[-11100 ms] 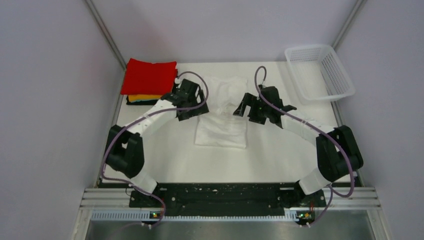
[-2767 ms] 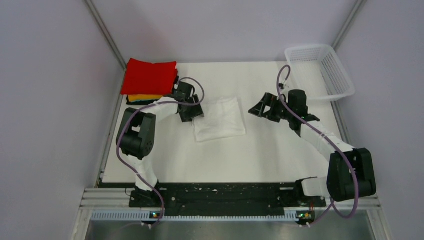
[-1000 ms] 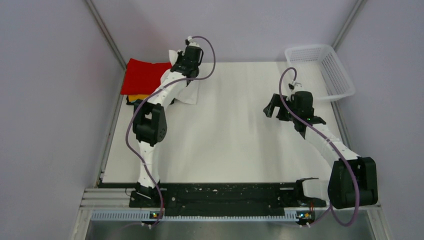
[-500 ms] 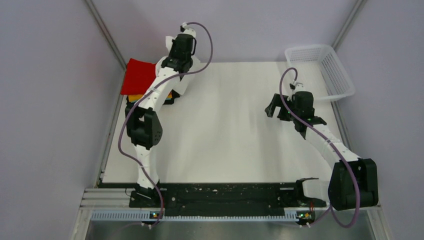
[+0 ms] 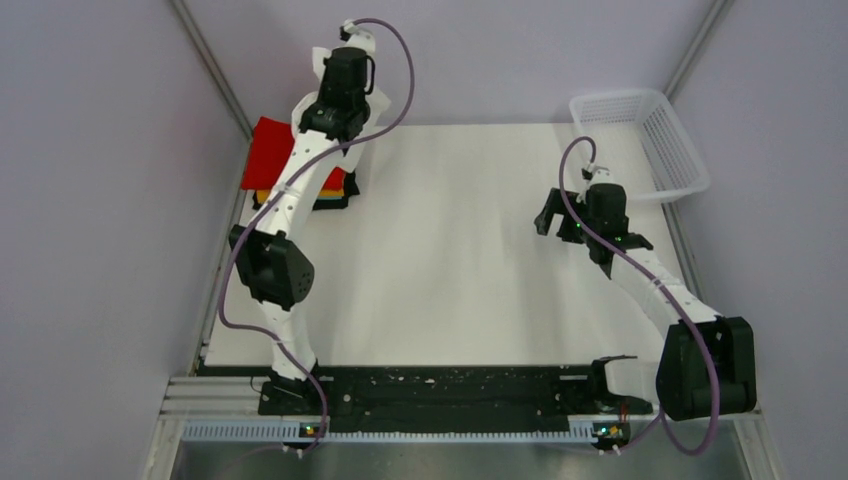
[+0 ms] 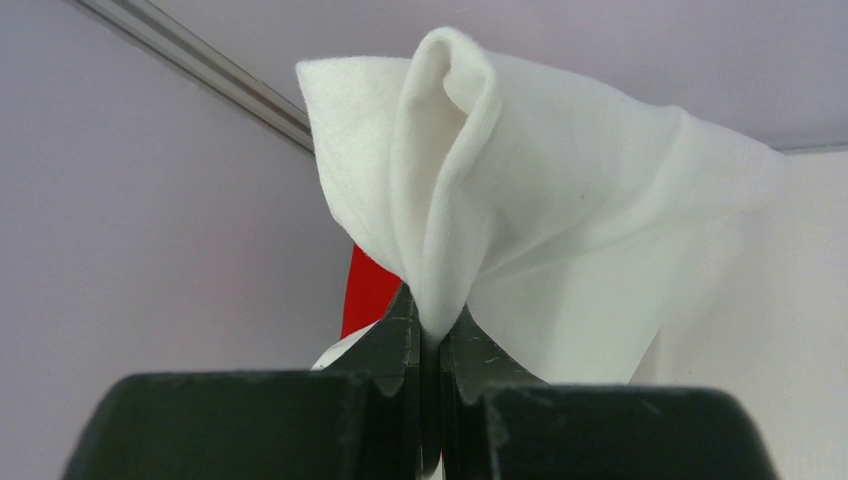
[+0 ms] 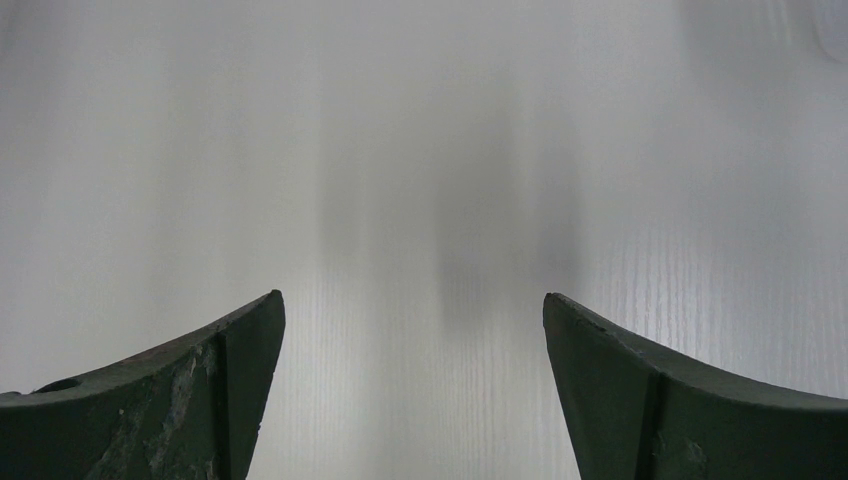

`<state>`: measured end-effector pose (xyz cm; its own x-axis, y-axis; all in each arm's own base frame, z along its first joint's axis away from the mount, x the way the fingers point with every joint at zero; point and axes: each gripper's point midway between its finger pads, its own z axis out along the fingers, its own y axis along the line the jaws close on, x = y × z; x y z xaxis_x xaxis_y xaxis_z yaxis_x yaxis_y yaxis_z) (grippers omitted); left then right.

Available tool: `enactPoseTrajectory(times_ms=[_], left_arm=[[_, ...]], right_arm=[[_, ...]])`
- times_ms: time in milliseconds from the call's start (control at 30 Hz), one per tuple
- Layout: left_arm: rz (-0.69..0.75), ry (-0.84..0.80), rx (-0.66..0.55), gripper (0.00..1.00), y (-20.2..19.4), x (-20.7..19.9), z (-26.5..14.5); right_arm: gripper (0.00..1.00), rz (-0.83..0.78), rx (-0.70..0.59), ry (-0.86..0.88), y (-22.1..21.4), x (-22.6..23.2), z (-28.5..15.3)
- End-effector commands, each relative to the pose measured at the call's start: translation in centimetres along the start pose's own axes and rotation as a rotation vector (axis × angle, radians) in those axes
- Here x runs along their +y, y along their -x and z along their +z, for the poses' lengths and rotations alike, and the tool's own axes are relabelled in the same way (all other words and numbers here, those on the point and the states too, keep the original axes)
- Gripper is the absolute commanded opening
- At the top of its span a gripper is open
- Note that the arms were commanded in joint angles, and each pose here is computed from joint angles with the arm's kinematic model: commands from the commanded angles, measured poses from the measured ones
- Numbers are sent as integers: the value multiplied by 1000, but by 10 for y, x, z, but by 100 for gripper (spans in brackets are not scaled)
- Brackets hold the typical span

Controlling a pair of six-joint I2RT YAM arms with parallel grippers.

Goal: Fold and stack the t-shirts
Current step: Put the neatly folded tshirt into the corner of the board with the left arm

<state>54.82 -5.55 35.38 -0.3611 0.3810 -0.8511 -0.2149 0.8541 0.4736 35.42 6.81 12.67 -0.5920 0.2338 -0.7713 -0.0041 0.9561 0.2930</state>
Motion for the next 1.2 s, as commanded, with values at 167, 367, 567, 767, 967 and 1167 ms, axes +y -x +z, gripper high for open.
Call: enactPoseTrajectory(times_ms=[167,367,567,767,967,1167], left_arm=[[-80,20,-21,0,7,38,-2],[-92,-3,67,0,-32,45,38],[-98,-63,149,0,-83,48,81],[-120,-61,204,0,-124,62,115],[-152,-74,206,0,-146,76,138],[-166,-73,217,0,-165,89,155]], right_arm=[[99,-5,16,-76,-5,-17,5],[99,-6,26,-100,-7,-21,6],[99,-6,42,-136,-10,-28,10],[99,-6,67,-160,-16,-34,14],[99,-8,59,-179,-14,-37,16],[99,-6,52,-189,-10,-37,13]])
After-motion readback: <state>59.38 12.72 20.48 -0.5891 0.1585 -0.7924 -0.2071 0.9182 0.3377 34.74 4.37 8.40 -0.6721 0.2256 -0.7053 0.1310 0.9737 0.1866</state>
